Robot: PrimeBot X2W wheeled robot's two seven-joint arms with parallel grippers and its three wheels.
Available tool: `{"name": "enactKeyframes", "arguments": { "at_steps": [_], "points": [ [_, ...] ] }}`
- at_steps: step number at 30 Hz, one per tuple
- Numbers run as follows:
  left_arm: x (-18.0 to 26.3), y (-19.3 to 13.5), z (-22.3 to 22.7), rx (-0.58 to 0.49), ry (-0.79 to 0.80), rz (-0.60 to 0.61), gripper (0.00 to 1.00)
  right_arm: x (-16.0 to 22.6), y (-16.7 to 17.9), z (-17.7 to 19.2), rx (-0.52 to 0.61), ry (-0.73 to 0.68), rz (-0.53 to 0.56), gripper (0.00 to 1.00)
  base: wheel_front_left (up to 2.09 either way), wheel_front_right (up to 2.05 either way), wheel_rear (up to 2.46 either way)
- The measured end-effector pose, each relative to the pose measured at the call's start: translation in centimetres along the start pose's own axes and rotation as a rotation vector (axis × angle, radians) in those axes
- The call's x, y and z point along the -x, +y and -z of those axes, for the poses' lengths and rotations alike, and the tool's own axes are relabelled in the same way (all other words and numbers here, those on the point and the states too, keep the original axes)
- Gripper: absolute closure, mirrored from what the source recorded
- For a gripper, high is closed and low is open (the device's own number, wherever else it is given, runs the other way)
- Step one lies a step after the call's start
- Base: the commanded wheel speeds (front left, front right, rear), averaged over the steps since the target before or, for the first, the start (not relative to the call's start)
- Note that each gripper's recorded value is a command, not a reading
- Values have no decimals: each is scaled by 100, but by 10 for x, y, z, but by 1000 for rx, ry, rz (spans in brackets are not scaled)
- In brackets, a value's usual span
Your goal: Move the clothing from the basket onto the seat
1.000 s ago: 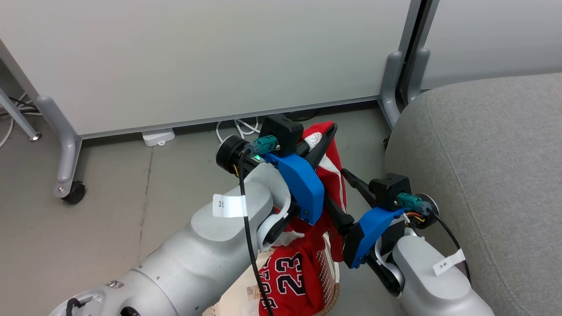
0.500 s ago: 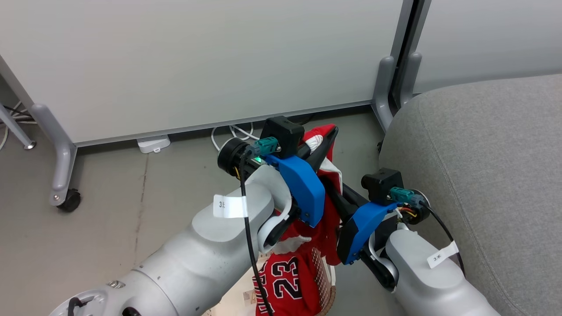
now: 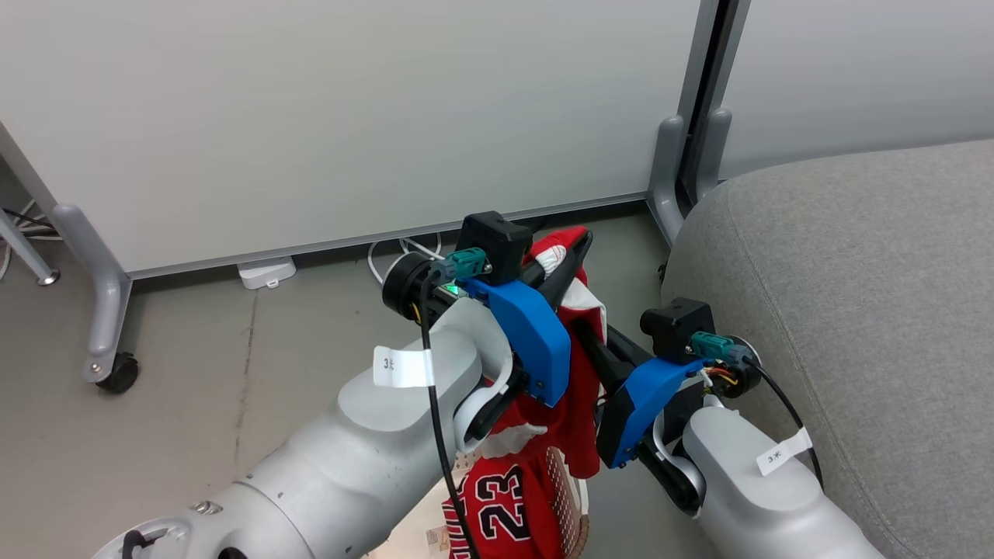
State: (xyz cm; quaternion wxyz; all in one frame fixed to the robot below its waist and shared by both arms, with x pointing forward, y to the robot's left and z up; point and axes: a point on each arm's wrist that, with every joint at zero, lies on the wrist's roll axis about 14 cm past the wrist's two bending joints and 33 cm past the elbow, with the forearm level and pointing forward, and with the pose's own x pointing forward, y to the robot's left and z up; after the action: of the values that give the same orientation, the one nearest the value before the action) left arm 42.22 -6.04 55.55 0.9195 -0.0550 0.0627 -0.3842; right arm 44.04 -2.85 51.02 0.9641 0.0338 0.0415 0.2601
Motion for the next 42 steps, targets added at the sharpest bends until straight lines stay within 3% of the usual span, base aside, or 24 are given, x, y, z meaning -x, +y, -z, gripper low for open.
{"name": "enactKeyframes", "arguments": {
  "at_steps": [1, 28, 42],
  "points": [
    [0, 0, 0, 0, 0, 0, 0, 0, 0, 0, 0, 0, 0, 100, 0, 0, 0],
    [30, 12, 43, 90, -11, -33, 0, -7, -21, -24, -19, -94, 63, 100, 0, 0, 0],
    [77, 46, 56, 97, -99, -171, 0, -2, -28, -25, -19, -111, 85, 100, 0, 0, 0]
  ]
}}
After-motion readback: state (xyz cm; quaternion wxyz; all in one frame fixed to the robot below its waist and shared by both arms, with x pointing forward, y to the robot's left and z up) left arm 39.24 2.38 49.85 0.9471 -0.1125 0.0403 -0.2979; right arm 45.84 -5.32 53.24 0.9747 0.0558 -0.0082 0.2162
